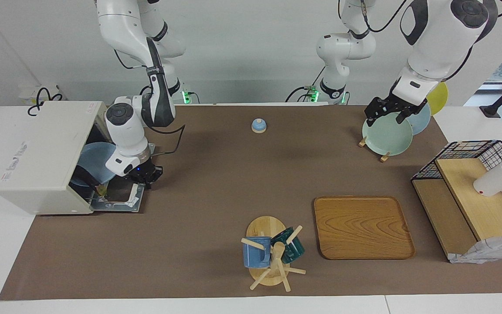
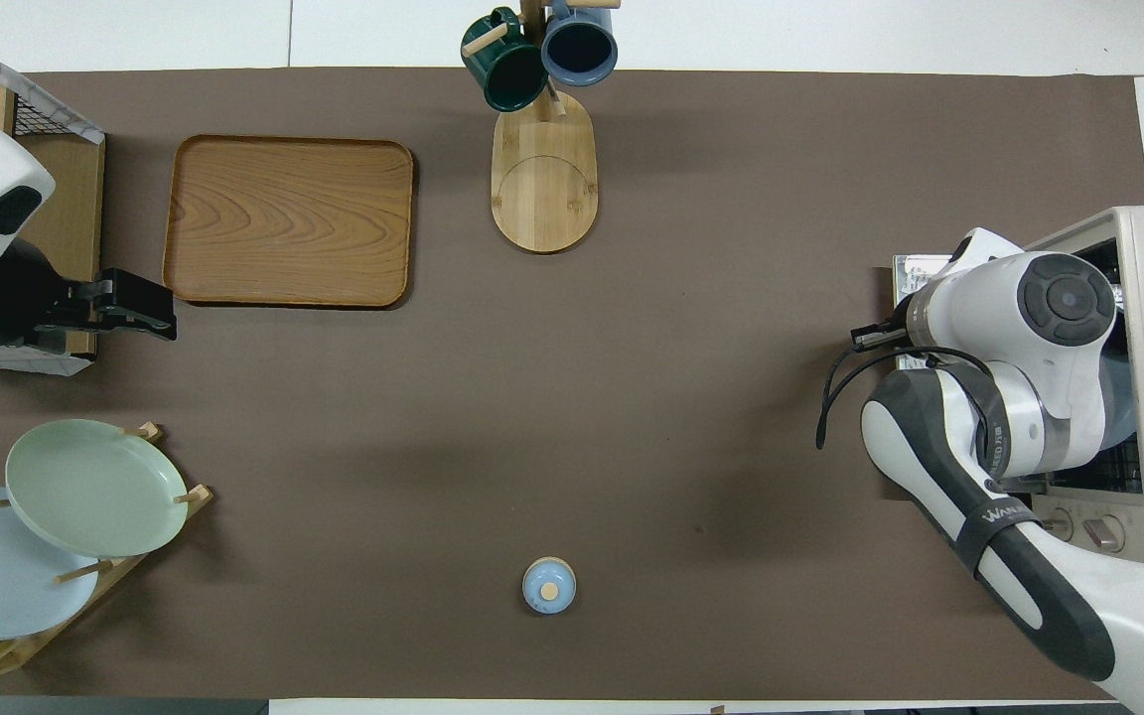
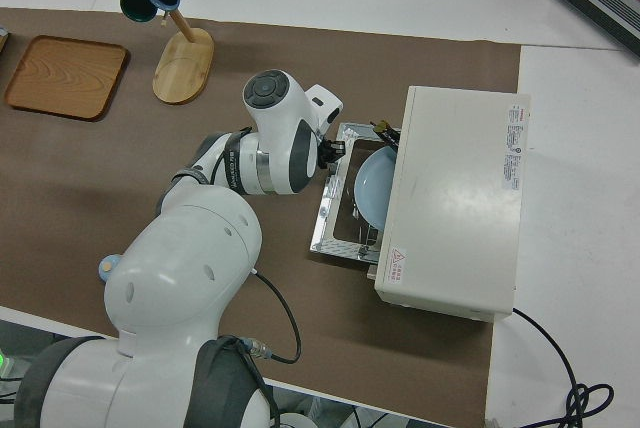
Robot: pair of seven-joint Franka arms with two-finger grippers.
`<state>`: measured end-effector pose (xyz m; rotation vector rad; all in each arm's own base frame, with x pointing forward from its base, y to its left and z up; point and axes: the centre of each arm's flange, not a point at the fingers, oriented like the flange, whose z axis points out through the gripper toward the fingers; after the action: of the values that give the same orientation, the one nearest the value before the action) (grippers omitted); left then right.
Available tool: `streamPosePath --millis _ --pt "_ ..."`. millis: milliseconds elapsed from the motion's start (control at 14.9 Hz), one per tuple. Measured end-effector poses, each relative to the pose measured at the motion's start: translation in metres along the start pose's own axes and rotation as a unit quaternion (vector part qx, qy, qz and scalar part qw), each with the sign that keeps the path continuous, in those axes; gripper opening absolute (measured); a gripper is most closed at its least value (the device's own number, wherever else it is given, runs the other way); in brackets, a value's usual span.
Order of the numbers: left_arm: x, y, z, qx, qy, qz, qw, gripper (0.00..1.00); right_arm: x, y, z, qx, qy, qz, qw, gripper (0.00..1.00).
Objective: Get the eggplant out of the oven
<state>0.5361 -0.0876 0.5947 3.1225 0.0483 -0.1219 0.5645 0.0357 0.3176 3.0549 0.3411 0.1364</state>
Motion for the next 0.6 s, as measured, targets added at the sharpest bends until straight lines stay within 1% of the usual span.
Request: streamPosePath --millis 134,269,336,470,537,604 --pt "0.0 0.0 0.0 0.0 0.0 0.0 1.0 1.0 0.014 -0.01 -0.022 0.001 -0.011 -0.007 1.0 0.01" --pt "0.0 0.0 0.0 0.0 0.0 0.0 1.0 1.0 0.023 -0.006 -0.054 0.001 -0.037 0.0 0.999 0.01" --pt "0.0 0.0 0.0 0.0 0.0 0.0 1.0 1.0 0.023 0.001 -0.069 0.001 -0.052 0.009 0.999 0.07" --pt "0.0 0.0 0.0 0.0 0.0 0.0 1.0 1.0 0.014 0.023 -0.088 0.001 -0.073 0.035 0.997 0.23" --pt "0.0 0.0 0.0 0.0 0.001 0.0 1.0 1.0 0.009 0.035 -0.09 0.001 -0.08 0.046 0.996 0.38" --pt "0.0 0.0 0.0 0.0 0.001 -0.001 1.0 1.0 0.004 0.048 -0.09 0.002 -0.086 0.058 0.995 0.47"
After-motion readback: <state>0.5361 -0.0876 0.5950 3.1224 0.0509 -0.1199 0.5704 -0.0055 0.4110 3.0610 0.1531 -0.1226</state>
